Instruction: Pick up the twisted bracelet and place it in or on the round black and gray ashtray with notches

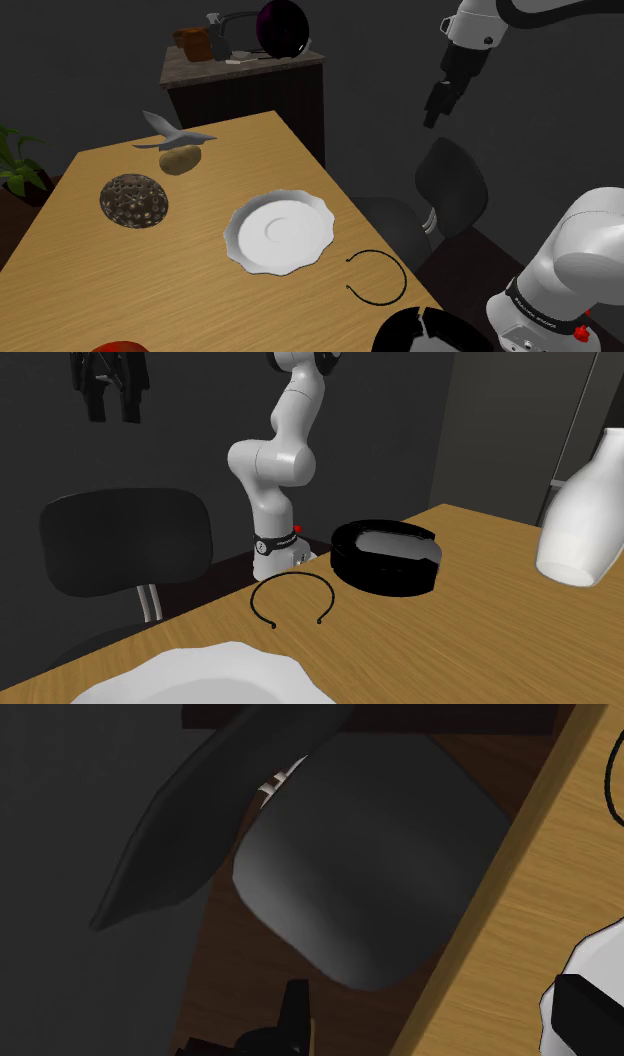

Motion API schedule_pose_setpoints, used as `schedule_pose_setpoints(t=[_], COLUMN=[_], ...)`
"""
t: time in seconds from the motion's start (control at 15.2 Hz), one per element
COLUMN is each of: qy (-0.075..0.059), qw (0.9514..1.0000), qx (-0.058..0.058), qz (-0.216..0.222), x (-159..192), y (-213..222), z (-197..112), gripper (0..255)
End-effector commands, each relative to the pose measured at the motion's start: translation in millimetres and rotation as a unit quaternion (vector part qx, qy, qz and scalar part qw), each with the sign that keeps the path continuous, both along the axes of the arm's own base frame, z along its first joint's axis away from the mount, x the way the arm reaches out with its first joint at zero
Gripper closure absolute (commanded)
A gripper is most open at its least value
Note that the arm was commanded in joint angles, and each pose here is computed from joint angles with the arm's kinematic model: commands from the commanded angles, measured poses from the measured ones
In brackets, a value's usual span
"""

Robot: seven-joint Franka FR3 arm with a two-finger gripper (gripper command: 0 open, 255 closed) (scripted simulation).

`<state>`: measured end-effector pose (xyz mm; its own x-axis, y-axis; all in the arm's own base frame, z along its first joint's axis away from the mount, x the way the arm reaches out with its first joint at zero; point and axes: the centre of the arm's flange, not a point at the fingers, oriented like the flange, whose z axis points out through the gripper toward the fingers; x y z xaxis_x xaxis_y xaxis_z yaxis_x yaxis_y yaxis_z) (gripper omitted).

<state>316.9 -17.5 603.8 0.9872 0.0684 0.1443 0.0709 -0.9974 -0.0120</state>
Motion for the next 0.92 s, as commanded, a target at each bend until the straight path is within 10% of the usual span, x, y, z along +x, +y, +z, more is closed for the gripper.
schedule_pose_setpoints(t=[0.0, 0.86], qy=[0.0, 0.039], qw=[1.0, 0.9992], qx=[0.0, -0.006], qz=[0.0, -0.001], x=[0.0, -19.2], y=[0.0, 122.4], z=[0.0, -116.9], gripper=[0, 0])
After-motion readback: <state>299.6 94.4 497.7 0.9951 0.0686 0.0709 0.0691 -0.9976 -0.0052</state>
